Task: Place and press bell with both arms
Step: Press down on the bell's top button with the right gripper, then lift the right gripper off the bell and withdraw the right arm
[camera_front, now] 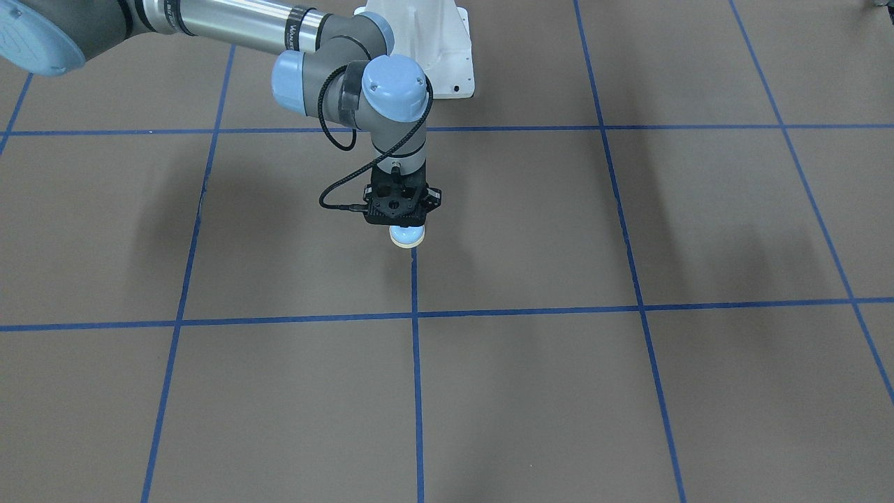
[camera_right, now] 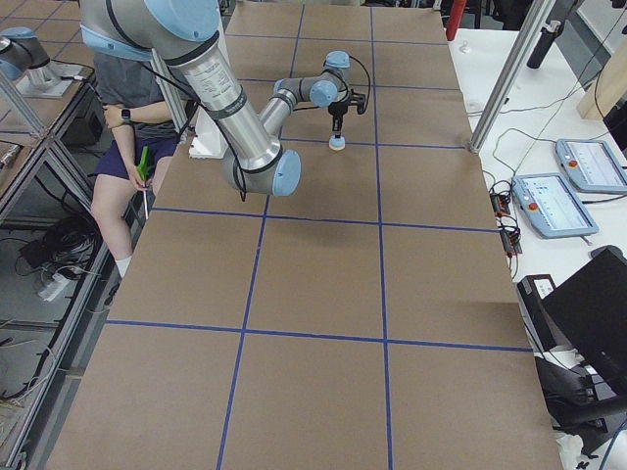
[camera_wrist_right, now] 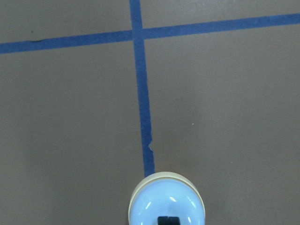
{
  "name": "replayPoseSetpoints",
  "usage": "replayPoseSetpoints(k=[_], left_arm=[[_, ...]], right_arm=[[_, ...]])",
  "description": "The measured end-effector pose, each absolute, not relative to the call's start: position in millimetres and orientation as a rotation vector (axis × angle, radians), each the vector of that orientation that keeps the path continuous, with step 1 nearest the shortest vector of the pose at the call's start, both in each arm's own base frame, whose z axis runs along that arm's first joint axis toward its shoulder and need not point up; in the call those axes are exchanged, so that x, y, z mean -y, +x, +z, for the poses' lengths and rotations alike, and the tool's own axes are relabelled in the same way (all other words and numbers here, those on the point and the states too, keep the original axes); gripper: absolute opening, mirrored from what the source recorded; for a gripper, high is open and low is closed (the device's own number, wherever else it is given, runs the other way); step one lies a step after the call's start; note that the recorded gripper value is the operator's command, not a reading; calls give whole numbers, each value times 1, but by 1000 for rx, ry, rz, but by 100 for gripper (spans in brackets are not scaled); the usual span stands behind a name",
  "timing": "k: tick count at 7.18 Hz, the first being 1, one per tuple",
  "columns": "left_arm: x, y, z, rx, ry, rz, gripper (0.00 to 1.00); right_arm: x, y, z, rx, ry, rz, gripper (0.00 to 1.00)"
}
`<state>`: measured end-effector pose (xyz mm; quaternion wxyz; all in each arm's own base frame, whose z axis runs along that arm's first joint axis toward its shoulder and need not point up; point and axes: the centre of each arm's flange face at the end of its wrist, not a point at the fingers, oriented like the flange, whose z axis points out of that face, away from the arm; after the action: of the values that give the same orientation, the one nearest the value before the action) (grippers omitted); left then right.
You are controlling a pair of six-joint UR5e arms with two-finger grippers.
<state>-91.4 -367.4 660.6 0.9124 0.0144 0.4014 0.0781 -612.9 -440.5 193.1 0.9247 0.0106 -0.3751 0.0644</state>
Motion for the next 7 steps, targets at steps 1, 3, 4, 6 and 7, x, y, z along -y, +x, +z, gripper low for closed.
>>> replayPoseSetpoints(k=[1,3,4,6,7], left_arm=[[368,-91,660,-827,30,161,100],[368,-91,660,-827,30,161,100],[368,-91,661,-827,29,161,100],[367,-91,661,-827,28,161,100],[367,-91,662,-827,27,161,100]], right_arm=[[440,-613,194,769,22,133,0],[436,-605,179,791,27,128,0],[432,-594,166,803,28,126,4],[427,-578,152,818,33,122,100],[435,-568,152,821,45,122,100]])
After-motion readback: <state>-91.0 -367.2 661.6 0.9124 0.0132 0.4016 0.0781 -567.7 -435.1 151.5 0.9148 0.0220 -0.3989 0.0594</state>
